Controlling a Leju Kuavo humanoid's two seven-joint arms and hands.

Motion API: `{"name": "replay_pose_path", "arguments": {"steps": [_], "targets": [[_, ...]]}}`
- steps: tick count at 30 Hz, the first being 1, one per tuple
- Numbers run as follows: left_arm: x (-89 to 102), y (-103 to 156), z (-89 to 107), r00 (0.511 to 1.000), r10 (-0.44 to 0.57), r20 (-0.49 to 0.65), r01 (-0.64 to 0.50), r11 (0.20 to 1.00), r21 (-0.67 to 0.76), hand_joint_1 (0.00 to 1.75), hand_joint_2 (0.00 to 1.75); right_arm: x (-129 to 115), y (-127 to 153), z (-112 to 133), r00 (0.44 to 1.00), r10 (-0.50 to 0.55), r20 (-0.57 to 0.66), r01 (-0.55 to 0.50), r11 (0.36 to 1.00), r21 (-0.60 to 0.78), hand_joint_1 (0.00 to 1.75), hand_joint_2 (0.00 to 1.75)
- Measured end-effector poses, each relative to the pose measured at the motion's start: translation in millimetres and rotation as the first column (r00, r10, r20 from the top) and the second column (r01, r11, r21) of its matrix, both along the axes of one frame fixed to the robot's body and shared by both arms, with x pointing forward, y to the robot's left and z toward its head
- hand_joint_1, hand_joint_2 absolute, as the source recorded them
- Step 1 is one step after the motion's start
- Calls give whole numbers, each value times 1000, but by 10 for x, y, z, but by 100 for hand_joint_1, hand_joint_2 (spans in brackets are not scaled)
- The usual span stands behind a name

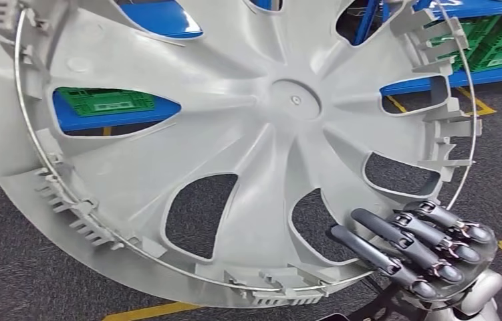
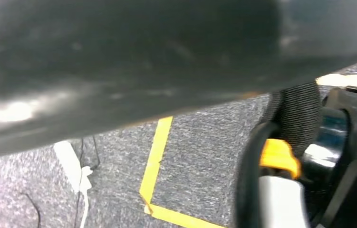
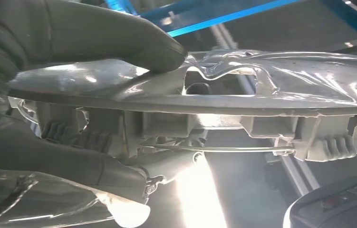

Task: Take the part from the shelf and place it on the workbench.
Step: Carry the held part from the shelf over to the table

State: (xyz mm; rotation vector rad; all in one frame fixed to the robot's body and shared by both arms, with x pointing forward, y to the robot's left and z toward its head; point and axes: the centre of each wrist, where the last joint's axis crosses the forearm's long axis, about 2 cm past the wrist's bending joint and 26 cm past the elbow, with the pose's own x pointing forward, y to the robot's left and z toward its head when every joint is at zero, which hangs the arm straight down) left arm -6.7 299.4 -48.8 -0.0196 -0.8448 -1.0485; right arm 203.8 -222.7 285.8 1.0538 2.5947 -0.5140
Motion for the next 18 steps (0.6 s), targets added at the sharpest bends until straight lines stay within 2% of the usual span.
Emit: {"name": "replay_pose_path", "arguments": {"steps": [18], "targets": [[-41,20,-1,1000,-19,-13,19,1000,13,0,0,-15,5,-11,998,-47,-31,48,999,12,175,175]]}}
